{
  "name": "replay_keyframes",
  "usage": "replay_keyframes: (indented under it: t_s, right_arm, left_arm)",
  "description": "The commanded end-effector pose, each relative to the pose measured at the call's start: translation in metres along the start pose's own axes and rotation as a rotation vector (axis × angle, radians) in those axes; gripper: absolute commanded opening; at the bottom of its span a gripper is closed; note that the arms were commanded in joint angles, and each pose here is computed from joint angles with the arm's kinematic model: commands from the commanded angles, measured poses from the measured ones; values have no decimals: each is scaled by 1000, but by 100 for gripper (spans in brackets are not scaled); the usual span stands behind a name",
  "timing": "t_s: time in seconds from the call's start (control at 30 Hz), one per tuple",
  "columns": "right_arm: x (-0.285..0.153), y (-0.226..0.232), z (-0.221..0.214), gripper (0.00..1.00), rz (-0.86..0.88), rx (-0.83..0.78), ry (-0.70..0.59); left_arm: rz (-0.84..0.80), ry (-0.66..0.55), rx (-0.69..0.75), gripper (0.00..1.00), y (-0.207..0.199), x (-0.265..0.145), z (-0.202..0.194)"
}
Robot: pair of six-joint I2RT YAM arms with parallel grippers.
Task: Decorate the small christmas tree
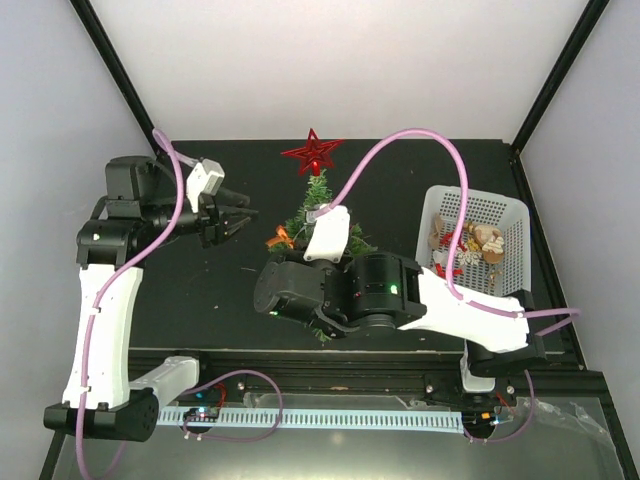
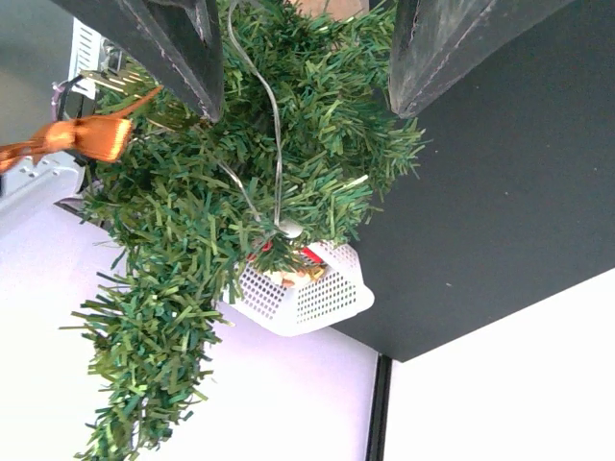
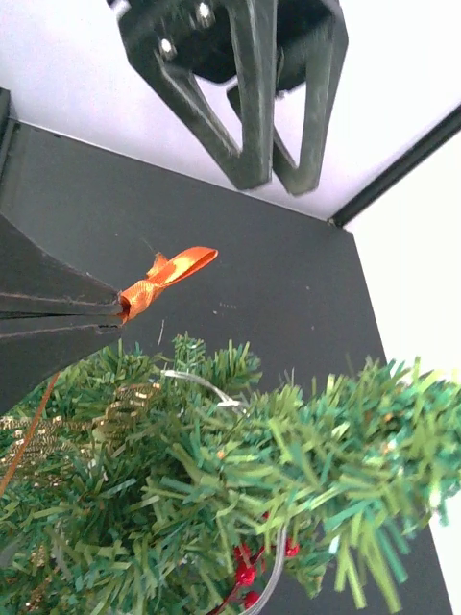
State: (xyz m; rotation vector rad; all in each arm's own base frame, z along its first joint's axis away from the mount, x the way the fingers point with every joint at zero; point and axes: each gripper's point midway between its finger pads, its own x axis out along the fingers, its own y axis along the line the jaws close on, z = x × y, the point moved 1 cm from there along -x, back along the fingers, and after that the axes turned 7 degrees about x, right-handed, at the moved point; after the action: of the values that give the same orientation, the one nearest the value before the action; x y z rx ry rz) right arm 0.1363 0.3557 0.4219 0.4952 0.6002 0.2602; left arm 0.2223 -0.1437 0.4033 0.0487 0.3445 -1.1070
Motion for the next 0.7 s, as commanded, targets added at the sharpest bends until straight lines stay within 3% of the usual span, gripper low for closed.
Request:
replay_keyframes:
  t_s: [0.0,0.67]
  right_arm:
    - [4,-15,11,1,-57,131,-100]
    - [27,-48,-1,1,-167,145,-154]
  left_arm:
    - [-33,-16,2,48,-6,-1,0]
    - [-111,50,-21,48,-12,1,-17]
